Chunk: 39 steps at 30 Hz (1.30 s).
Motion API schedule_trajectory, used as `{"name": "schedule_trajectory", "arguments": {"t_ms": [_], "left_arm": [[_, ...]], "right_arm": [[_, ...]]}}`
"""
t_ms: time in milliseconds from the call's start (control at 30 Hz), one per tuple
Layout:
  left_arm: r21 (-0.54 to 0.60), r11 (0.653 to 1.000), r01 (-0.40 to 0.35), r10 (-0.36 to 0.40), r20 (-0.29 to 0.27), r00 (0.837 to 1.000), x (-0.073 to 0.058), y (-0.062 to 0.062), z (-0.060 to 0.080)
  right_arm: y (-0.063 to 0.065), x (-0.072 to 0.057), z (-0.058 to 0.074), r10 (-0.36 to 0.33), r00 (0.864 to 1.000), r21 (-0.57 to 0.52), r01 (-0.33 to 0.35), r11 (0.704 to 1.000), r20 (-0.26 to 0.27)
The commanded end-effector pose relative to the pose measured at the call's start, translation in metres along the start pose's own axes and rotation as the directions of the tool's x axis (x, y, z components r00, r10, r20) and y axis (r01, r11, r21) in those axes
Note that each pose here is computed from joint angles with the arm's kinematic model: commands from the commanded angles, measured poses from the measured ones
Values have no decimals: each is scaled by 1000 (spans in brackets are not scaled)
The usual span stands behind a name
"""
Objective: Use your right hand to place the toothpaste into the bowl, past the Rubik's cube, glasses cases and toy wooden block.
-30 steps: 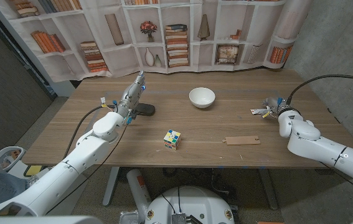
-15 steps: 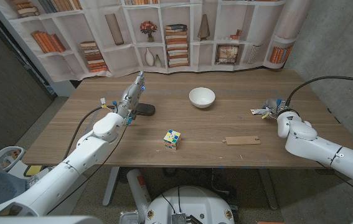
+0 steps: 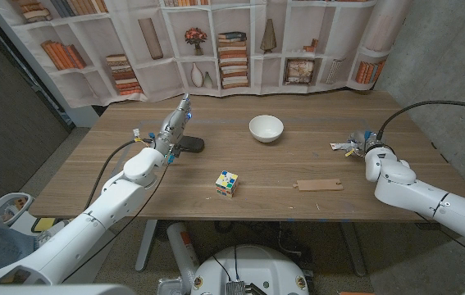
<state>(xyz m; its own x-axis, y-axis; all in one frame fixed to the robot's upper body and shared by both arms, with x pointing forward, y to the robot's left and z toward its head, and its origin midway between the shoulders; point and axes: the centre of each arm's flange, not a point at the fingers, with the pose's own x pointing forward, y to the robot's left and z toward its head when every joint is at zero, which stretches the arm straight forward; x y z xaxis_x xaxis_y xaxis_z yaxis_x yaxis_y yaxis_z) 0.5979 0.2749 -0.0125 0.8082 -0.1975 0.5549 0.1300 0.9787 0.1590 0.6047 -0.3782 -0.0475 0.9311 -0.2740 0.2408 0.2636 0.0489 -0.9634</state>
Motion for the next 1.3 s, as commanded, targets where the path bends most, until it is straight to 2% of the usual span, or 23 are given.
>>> {"name": "schedule_trajectory", "arguments": {"t_ms": [33,333,467,733,1300], "left_arm": [[3,1000,-2,2,-2,1000,-2,-4,1],[5,1000,1,-1,-13,1000,-5,-6,0],[-8,1000,-11,11,1,1000,-8,-5,0],[1,1000,-10,10,10,1000,-8,-6,4],[0,1000,-2,2,4,1000,-5,-8,3]], "right_arm": [[3,1,-1,-17,1000,-2,17,1000,-14],[3,2,0,-39,999,-14,38,999,-22],[2,1,1,-48,999,-10,48,999,-21],[-5,-2,0,-72,997,-8,72,997,-17],[-15,-10,2,-108,994,9,108,994,-2]]}}
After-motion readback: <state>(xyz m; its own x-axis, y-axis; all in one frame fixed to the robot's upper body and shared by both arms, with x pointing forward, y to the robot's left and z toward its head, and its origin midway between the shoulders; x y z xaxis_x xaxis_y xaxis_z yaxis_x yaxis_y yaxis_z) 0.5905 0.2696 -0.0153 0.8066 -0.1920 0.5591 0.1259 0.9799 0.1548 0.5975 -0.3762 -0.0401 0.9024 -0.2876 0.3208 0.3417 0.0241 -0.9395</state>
